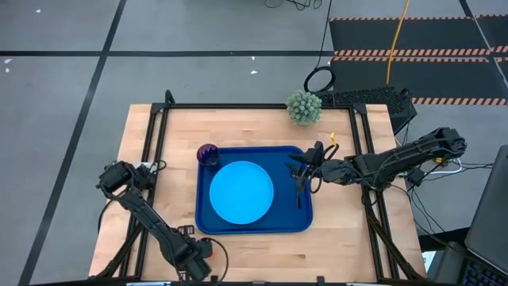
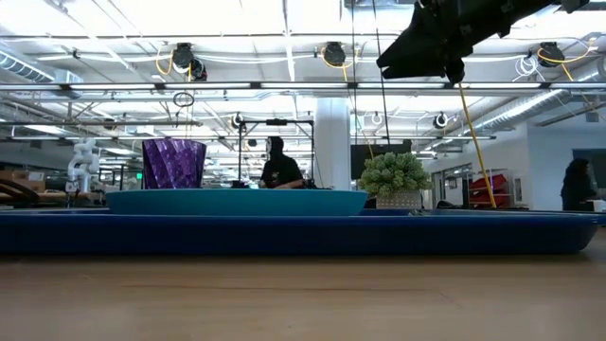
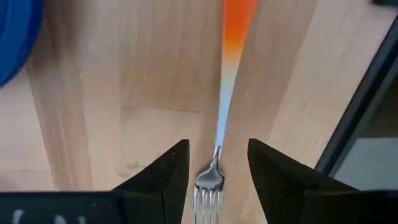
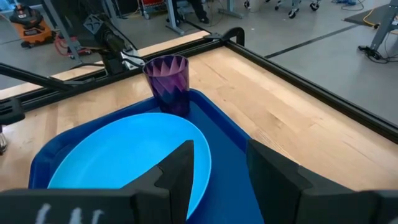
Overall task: Pick and place plate/cup/fork/spoon on tray
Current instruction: Put the orange fork in the middle of the light blue plate and black spoon on the dark blue tray
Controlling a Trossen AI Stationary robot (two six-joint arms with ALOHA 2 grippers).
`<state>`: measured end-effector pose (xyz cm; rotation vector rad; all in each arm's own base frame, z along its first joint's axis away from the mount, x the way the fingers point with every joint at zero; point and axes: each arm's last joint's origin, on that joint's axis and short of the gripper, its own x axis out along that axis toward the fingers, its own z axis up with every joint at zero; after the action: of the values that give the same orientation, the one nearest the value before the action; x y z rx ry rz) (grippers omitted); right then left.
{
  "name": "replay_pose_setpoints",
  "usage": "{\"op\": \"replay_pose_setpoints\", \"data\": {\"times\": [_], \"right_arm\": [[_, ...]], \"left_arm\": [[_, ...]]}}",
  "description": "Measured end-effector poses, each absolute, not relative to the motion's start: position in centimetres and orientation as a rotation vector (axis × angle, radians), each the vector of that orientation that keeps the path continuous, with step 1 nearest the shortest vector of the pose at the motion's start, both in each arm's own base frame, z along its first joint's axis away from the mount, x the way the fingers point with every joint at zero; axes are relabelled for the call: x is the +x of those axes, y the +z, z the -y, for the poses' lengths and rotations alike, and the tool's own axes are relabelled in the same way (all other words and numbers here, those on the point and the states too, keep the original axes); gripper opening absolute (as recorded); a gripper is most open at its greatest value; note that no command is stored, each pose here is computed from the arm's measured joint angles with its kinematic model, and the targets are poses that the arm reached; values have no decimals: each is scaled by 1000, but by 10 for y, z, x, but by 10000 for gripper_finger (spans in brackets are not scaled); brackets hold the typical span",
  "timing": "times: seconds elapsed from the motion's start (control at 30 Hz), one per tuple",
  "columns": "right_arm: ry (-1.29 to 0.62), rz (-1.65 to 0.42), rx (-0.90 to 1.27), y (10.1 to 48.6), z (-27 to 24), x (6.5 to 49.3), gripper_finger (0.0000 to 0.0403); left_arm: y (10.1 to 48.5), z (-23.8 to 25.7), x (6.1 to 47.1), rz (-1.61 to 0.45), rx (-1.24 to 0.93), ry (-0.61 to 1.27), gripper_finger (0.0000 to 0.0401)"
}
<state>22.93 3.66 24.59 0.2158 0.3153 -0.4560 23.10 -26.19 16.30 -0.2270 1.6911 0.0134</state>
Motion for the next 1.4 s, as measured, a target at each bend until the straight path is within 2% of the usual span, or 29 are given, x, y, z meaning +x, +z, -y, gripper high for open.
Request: {"op": "replay_pose_setpoints", "data": {"times": [0.5,0.6,0.77,0.8,1.1,1.3,1.4], "right_arm": [[-464,-328,232,244,-36,228,140],[-464,-328,232,244,-36,228,140],[-464,-328,232,244,-36,228,139],[-464,-328,232,244,-36,228,139],[-458,-329,233,244,-37,229,139],[-457,-329,233,244,-37,229,139],[-446,-333,235,244,-37,229,139]], "left_arm": [[144,262,222,-1648,-260,50,161],[143,261,222,-1645,-256,51,128],[143,258,223,-1648,-271,91,25],[143,258,224,-1649,-278,94,15],[148,258,226,-1675,-320,43,5],[182,260,233,-1654,-260,-84,4],[205,257,241,-1633,-130,-156,4]]}}
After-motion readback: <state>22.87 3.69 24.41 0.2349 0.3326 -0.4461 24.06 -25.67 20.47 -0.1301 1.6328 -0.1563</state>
